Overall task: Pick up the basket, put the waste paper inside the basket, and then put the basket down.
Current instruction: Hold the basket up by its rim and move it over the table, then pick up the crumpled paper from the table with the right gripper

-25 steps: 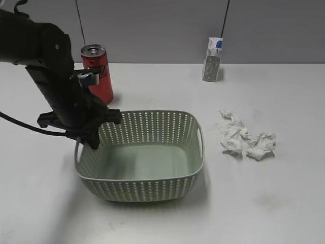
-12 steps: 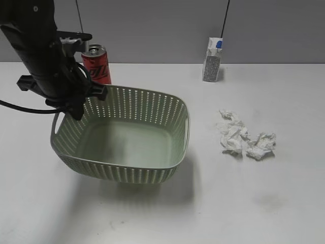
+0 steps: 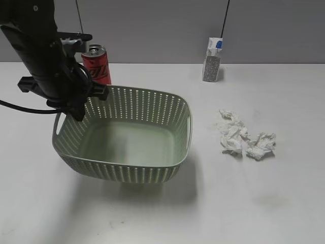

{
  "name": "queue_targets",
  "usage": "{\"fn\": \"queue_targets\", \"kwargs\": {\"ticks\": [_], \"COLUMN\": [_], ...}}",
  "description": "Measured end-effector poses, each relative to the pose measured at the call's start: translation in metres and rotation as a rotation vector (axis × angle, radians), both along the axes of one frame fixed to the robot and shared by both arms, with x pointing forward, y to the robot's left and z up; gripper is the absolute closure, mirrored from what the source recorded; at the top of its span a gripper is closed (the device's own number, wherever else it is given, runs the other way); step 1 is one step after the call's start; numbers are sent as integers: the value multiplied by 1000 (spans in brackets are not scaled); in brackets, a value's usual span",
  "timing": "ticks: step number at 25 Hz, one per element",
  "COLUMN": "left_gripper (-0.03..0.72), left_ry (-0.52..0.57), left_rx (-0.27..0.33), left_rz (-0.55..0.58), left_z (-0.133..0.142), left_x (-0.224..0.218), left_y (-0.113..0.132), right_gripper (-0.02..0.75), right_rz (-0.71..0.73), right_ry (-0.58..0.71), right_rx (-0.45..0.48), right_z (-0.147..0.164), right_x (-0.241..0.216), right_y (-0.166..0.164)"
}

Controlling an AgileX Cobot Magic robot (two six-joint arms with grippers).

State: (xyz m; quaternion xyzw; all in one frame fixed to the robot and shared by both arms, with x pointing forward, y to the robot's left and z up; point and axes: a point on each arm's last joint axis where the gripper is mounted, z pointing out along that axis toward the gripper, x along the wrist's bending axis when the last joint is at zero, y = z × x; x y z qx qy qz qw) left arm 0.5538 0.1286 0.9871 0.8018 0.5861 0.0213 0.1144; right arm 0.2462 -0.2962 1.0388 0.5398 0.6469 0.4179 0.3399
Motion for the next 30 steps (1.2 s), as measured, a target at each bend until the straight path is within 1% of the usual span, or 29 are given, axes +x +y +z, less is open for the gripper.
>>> {"fn": "queue_targets", "kwargs": {"ticks": [3,6,8,10,15,18,21,25,30], "left_gripper": [688,688,688,688,688,688,688,688,688], "left_ry": [7,7,5,2,2,3,4,4,0], "left_rx": [-16,-16,-17,-19,-19,-19,-18,-17,-11], "left_rz": [10,10,10,10,10,10,9,9,6], "left_z": [0,0,0,0,0,0,0,0,0], "left_x": [-1,0,0,0,0,0,0,0,0], "left_y": [-1,-1,-1,-2,-2,-2,-1,-1,-1], "right_gripper": [220,220,220,220,220,220,220,220,220], "right_rz": [4,6,10,15,21,34,56,71,52], "right_ry": [1,6,40,116,296,389,495,611,755], "right_rx": [8,9,12,14,3,-3,-16,-7,-14], "right_z": [0,0,2,4,6,9,3,-10,-49], "right_x": [0,1,7,21,72,112,156,211,269], "right_y": [1,1,3,7,18,27,37,50,61]}}
